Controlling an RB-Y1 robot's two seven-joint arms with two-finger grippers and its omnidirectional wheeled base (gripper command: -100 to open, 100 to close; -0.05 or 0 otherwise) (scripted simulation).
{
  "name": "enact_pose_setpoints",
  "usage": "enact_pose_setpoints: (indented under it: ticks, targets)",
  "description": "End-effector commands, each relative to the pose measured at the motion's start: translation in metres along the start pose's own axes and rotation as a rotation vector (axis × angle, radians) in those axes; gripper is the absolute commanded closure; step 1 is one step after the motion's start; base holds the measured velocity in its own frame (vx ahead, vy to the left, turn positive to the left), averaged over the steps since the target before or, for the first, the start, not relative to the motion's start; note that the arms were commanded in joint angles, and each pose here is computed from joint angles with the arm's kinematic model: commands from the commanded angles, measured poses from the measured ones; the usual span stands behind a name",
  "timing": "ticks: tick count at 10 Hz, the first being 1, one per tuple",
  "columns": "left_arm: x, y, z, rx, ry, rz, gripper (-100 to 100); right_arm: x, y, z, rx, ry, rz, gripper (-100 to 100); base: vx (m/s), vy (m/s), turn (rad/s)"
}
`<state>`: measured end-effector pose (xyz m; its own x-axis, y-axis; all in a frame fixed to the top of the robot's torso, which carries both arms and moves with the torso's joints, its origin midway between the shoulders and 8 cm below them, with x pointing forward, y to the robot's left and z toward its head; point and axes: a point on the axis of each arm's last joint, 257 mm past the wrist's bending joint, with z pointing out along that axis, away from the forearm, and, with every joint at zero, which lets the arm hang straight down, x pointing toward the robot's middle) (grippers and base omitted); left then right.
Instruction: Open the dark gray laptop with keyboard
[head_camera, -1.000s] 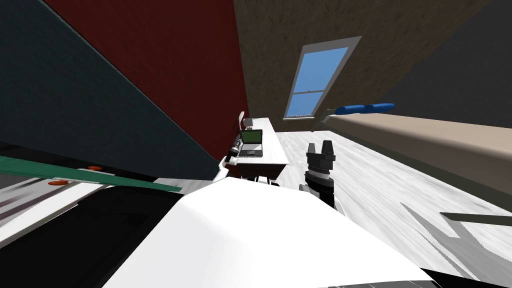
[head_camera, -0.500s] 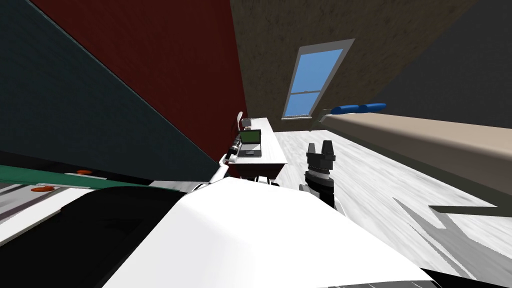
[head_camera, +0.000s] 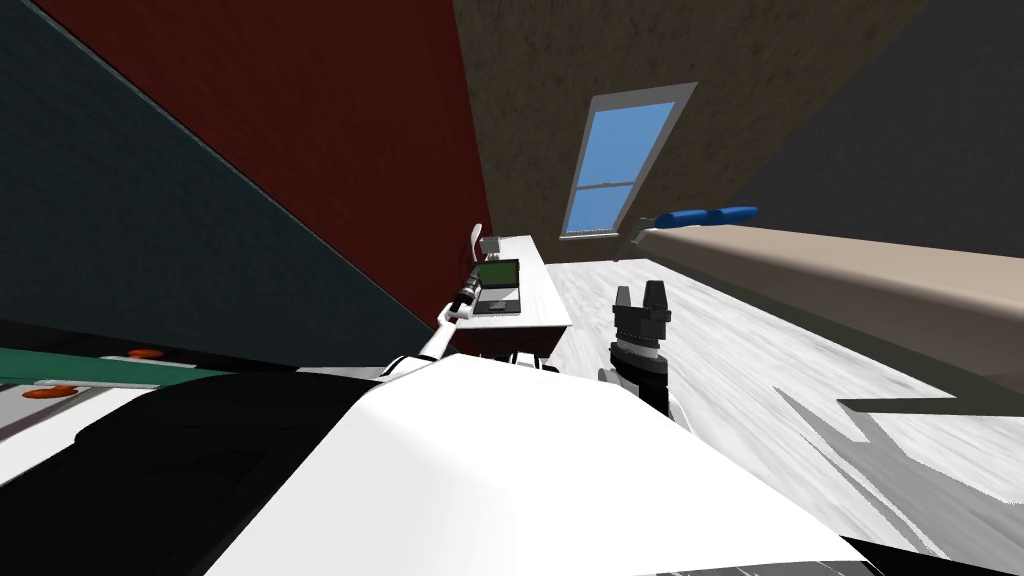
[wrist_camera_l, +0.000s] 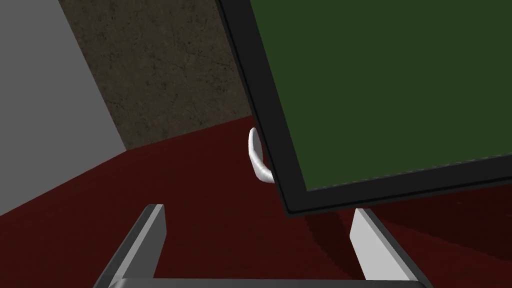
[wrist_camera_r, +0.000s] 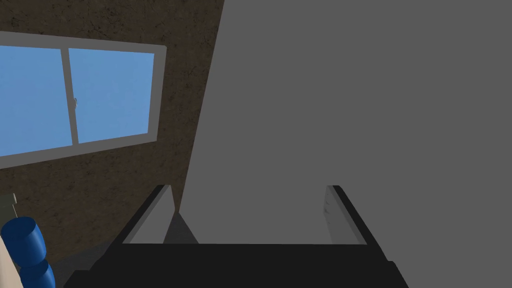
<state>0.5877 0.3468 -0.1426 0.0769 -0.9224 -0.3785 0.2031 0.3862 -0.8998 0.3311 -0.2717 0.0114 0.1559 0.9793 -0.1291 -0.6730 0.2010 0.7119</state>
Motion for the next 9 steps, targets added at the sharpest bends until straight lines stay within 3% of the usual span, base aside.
enact_pose_setpoints:
  ticks: [1, 6, 8, 9]
  targets:
    - [-0.013, 0.016, 0.012, -0.043, -0.007, 0.016, -100, 0.000, 0.000, 0.000, 0.000, 0.000, 0.000, 0, 0.000, -0.007, -0.052]
    - [-0.033, 0.040, 0.023, -0.111, -0.022, 0.039, -100, 0.000, 0.000, 0.000, 0.000, 0.000, 0.000, 0, 0.000, -0.006, -0.036]
    - [-0.055, 0.046, 0.036, -0.144, -0.040, 0.057, -100, 0.000, 0.000, 0.000, 0.000, 0.000, 0.000, 0, 0.000, -0.008, -0.060]
    - [-0.067, 0.060, 0.037, -0.183, -0.052, 0.066, -100, 0.000, 0.000, 0.000, 0.000, 0.000, 0.000, 0, 0.002, -0.012, -0.063]
